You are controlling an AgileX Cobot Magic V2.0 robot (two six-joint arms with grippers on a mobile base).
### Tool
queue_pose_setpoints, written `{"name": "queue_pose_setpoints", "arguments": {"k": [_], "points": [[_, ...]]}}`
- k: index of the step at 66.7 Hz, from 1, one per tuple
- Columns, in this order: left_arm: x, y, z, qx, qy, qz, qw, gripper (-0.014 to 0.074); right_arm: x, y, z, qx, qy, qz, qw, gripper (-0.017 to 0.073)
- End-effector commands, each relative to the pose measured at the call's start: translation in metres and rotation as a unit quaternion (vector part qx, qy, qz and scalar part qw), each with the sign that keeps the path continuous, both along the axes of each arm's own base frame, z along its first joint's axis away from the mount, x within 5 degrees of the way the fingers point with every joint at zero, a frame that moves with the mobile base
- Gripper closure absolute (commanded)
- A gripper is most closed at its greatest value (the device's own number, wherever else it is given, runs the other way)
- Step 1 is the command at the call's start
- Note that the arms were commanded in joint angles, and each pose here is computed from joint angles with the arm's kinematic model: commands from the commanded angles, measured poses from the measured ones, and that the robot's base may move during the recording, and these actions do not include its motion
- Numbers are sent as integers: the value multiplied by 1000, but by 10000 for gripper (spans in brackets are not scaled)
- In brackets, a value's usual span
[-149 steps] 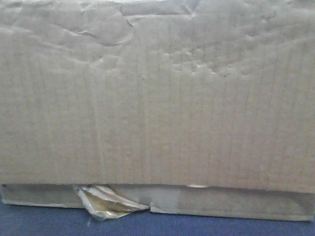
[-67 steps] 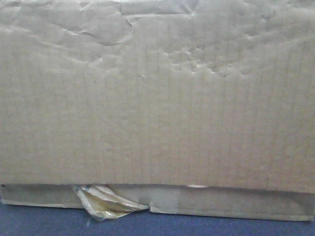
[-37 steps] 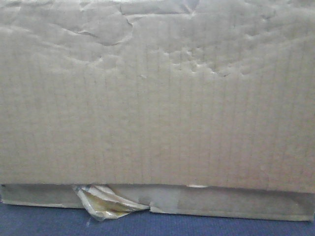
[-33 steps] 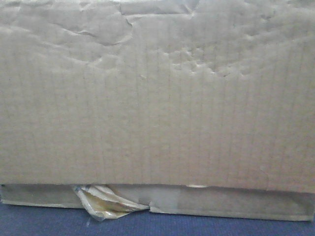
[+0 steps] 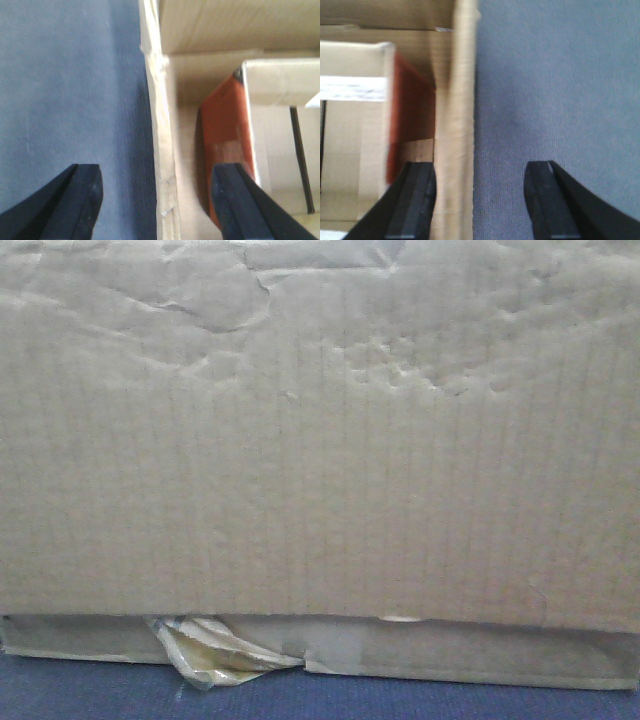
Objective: Stack two boxes on right shelf middle
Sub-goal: 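Close both grippers on the box walls and lift the boxes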
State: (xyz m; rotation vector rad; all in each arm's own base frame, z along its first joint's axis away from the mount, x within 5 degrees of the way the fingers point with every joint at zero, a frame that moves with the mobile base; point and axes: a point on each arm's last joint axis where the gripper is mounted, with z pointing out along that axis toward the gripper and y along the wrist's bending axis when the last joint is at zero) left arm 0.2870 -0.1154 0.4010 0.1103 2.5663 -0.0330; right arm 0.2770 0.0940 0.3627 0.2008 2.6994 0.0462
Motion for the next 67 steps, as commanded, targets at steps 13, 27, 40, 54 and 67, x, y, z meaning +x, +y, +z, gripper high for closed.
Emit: {"name": "queue_pose_setpoints", "arguments": {"k": [13, 27, 40, 54, 67], "points": [[-2, 1, -16, 5, 25, -1, 1000, 223, 6, 5, -7, 7, 14, 13, 1000, 274], [-3, 1, -18, 7, 28, 0, 1000, 223, 6, 5, -16, 3, 30, 17, 999, 274], [4, -2, -26, 13, 40, 0, 999, 223, 4, 5, -22, -1, 39, 17, 999, 274], [7, -4, -32, 15, 49, -4, 999, 223, 4, 5, -20, -1, 37, 18, 999, 274], [10, -1, -35, 18, 55, -1, 998, 223, 4, 5, -21, -2, 38, 26, 999, 274]]}}
